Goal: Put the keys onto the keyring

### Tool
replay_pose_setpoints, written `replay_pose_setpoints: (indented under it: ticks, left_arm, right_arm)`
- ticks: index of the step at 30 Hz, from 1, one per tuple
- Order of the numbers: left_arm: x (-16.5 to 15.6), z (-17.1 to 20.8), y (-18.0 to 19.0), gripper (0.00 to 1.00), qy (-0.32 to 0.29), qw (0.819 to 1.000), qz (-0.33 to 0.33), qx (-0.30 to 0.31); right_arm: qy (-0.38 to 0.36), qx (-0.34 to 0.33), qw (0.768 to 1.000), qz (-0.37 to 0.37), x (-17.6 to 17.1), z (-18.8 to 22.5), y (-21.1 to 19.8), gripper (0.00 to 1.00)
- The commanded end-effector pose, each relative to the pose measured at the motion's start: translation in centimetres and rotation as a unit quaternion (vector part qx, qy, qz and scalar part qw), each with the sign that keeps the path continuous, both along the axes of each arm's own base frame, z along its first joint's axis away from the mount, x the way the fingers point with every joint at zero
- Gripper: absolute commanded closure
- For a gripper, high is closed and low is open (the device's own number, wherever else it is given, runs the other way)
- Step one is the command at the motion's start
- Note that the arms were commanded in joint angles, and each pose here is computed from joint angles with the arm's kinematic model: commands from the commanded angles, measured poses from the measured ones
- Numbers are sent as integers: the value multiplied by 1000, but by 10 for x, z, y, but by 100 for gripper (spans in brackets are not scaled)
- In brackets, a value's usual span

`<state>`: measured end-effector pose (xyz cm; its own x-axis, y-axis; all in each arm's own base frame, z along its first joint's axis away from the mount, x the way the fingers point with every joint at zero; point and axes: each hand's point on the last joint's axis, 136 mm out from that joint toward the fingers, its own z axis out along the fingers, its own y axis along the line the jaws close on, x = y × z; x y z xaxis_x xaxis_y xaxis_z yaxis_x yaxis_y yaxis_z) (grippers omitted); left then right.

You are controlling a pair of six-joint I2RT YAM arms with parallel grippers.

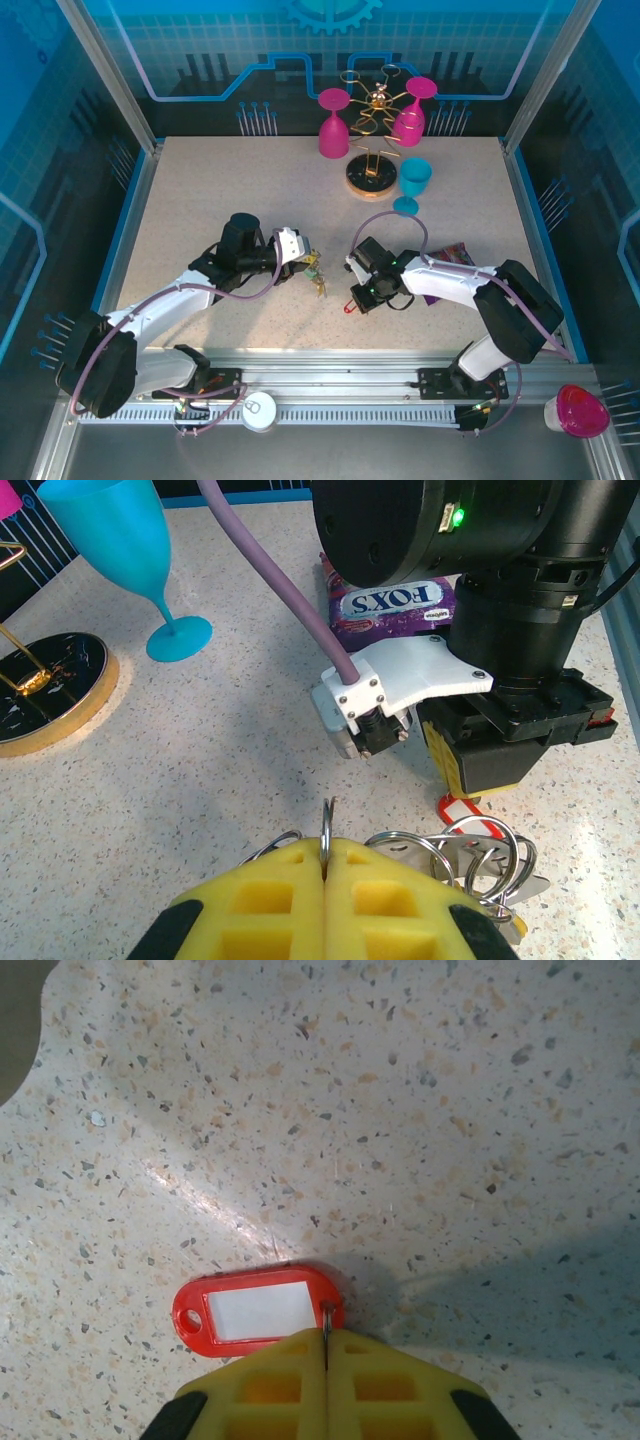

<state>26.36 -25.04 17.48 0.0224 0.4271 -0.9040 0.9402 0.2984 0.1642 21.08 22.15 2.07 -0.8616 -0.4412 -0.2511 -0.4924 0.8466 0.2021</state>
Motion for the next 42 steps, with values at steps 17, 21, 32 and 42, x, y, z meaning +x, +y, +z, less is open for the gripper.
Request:
replay_pose_setpoints:
  ticks: [17,21,32,42]
  left_arm:
    - [-19,27,-10,100,-50,997,-51,-28]
    - [-26,33,-16,100,-58,995,-74,-32]
    - [-46,30,-29,100,-61,990,-126,-35]
    - [-48,21,-28,100,-91,989,-120,-9]
  right_arm:
    - [-276,160,934,160,6,120,27,100]
    - [-338,197,895,212,-4,150,33,100]
    - [-320,230,879,270,-17,168,46,100]
    - [-303,239,875,292,-18,178,56,100]
